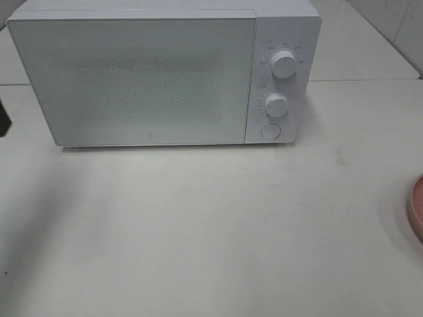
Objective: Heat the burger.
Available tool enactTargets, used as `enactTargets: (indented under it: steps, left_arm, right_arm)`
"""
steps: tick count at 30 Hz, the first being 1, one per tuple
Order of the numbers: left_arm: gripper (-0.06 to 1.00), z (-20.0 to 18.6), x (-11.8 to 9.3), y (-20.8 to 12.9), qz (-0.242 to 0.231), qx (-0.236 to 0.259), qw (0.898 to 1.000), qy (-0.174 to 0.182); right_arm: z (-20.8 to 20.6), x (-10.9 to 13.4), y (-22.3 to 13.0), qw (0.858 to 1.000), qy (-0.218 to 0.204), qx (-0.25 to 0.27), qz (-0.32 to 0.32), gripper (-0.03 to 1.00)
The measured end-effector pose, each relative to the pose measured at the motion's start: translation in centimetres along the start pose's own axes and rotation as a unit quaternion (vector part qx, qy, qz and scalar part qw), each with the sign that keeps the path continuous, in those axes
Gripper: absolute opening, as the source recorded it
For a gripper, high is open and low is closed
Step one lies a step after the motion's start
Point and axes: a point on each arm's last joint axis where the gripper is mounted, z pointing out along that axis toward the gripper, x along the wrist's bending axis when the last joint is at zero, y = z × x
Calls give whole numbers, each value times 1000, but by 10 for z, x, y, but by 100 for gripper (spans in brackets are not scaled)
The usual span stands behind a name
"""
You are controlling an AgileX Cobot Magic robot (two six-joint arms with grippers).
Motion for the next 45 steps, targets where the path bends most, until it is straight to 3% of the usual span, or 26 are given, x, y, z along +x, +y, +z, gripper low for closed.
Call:
enactTargets:
  steps: [4,10,22,32,38,40,44,45]
  left_arm:
    - [99,-29,6,-14,-15,-50,998,25]
    - [99,-45,3,-51,-9,-82,996,27]
    - [99,-12,5,-135,24,-103,994,34]
    - [99,10,7,-176,27,-149,988,37]
    - [99,-5,3,-196,32,-225,973,29]
    - [99,-12,-1,-206,32,-267,963,14]
    - [99,-17,-3,-215,35,-299,954,10]
    - [99,-20,-4,-222,34,-327,944,11]
  right_arm:
    - [0,0,0,1000,0,0,0,76]
    - [0,0,0,1000,0,0,0,76]
    - [0,0,0,1000,0,0,0,76]
    - [0,0,0,1000,0,0,0,76]
    - [0,0,0,1000,0,0,0,76]
    - [0,0,0,1000,0,0,0,76]
    - [0,0,0,1000,0,0,0,76]
    - [0,0,0,1000,0,0,0,76]
